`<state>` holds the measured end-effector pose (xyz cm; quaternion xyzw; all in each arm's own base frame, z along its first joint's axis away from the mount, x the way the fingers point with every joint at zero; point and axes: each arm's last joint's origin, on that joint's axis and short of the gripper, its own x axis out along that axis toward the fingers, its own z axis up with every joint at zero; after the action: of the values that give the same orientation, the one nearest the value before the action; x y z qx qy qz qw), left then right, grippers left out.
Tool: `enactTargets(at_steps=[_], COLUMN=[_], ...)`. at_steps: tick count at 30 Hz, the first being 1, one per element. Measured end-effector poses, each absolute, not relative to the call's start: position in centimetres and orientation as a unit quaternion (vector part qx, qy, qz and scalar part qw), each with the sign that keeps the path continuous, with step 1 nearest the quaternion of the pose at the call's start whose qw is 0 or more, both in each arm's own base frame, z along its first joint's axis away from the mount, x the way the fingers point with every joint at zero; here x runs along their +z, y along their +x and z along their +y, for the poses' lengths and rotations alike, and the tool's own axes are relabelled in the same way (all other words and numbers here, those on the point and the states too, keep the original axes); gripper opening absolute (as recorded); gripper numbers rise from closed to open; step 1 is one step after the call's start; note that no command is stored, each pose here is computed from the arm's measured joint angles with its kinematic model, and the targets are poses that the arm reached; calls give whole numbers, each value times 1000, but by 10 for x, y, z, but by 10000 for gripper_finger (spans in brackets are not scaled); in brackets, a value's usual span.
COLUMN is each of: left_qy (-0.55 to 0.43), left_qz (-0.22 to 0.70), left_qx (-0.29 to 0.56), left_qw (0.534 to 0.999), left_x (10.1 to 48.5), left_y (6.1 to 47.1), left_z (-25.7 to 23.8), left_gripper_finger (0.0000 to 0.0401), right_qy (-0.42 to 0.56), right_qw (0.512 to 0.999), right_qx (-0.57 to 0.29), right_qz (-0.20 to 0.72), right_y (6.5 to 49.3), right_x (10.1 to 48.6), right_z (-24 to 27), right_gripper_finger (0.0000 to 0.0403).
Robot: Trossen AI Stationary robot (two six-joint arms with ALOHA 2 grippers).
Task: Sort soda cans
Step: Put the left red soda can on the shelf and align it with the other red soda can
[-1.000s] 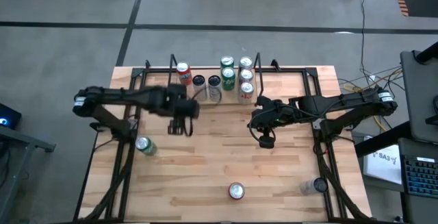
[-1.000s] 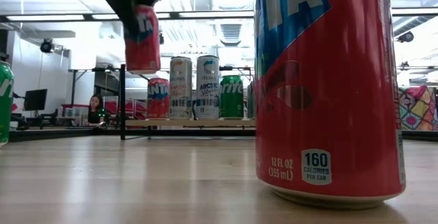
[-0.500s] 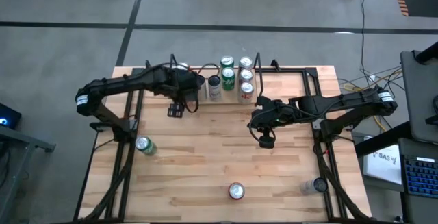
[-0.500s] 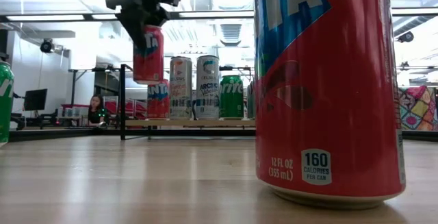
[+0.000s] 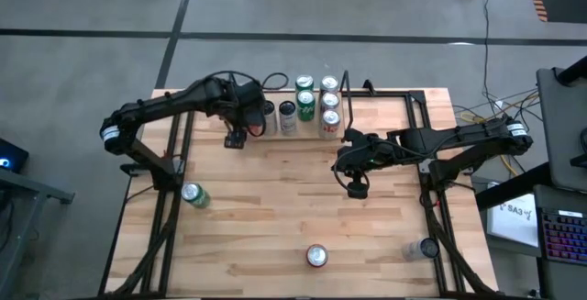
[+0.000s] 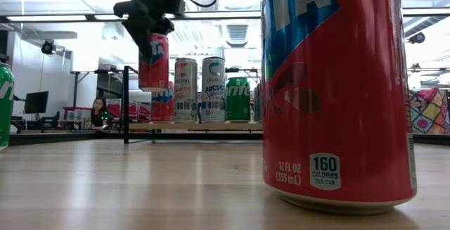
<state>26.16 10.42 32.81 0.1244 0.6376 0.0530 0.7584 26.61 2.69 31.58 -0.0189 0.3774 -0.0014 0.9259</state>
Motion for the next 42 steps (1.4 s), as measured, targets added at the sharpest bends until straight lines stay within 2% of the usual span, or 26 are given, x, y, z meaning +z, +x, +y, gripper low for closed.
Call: enactTargets(at_steps=[35, 42], left_qy=[112, 112], left_qz=[645, 643], left_qx=[67, 68], left_qw=[753, 754], left_x=[274, 273], left_y=[255, 255], left_z=[133, 133], left_gripper_finger=[288, 288], right_qy=[-20, -19], right_qw=[926, 926], right_qx=[-1, -2], right_qz=[377, 377], right_y=[266, 266], right_x=[316, 316], right_z=[27, 27], right_gripper_finger=[9, 9])
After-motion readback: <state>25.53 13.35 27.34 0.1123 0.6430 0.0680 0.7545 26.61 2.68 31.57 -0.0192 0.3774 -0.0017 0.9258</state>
